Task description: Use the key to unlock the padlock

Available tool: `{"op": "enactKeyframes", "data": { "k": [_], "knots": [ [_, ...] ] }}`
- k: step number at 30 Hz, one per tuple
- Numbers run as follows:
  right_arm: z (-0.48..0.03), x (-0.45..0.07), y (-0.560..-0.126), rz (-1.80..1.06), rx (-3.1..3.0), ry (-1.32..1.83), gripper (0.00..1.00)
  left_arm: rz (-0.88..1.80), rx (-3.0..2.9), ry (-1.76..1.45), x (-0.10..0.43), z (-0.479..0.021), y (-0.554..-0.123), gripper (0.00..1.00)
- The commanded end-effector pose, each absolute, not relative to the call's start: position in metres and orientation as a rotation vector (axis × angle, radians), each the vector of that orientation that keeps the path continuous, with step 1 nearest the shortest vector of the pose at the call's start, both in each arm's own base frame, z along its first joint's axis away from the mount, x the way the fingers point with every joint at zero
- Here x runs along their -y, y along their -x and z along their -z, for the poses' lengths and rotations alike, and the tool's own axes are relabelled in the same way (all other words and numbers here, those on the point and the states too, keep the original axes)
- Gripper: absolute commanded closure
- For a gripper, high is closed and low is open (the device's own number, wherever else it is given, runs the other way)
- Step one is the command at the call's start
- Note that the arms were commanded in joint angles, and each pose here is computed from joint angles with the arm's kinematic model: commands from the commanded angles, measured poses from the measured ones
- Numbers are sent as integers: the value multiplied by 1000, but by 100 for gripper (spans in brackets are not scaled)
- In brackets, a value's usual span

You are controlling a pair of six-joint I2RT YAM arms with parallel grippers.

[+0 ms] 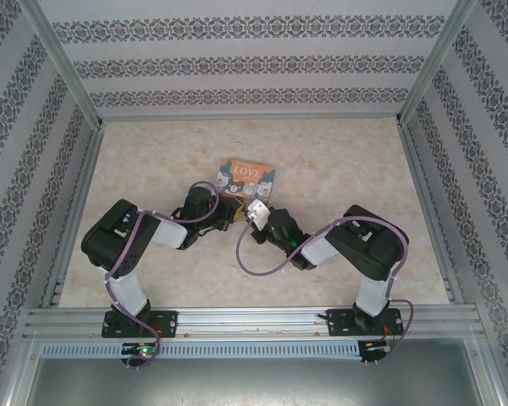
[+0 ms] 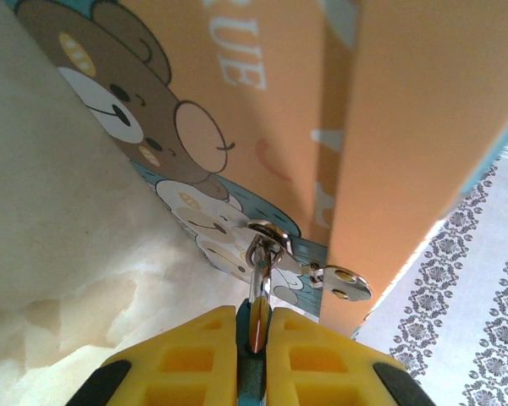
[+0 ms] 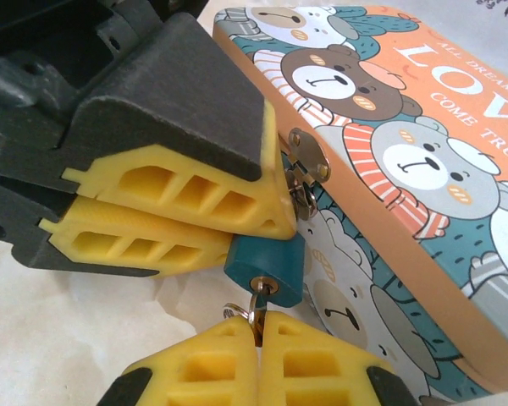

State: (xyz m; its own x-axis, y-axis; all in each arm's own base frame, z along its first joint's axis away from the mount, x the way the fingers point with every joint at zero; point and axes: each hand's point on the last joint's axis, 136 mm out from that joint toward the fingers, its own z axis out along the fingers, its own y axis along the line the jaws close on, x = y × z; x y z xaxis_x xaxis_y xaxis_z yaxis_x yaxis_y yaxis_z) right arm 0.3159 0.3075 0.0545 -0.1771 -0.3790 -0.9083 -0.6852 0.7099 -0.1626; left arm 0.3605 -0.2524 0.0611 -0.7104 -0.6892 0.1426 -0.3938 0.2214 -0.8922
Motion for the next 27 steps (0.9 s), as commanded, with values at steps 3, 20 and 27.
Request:
{"op": "enactKeyframes", "data": {
  "k": [3, 20, 27],
  "knots": [
    [-71, -313, -318, -412, -1747, 721, 100, 1559, -2284, 902, 269, -69, -350, 83],
    [-73, -290, -305, -634, -1804, 514, 100, 1232, -2220, 734, 208, -122, -348, 57],
    [-70, -269, -294, -773, -1840, 335, 100, 948, -2129, 543, 169, -175, -340, 52]
  ]
}}
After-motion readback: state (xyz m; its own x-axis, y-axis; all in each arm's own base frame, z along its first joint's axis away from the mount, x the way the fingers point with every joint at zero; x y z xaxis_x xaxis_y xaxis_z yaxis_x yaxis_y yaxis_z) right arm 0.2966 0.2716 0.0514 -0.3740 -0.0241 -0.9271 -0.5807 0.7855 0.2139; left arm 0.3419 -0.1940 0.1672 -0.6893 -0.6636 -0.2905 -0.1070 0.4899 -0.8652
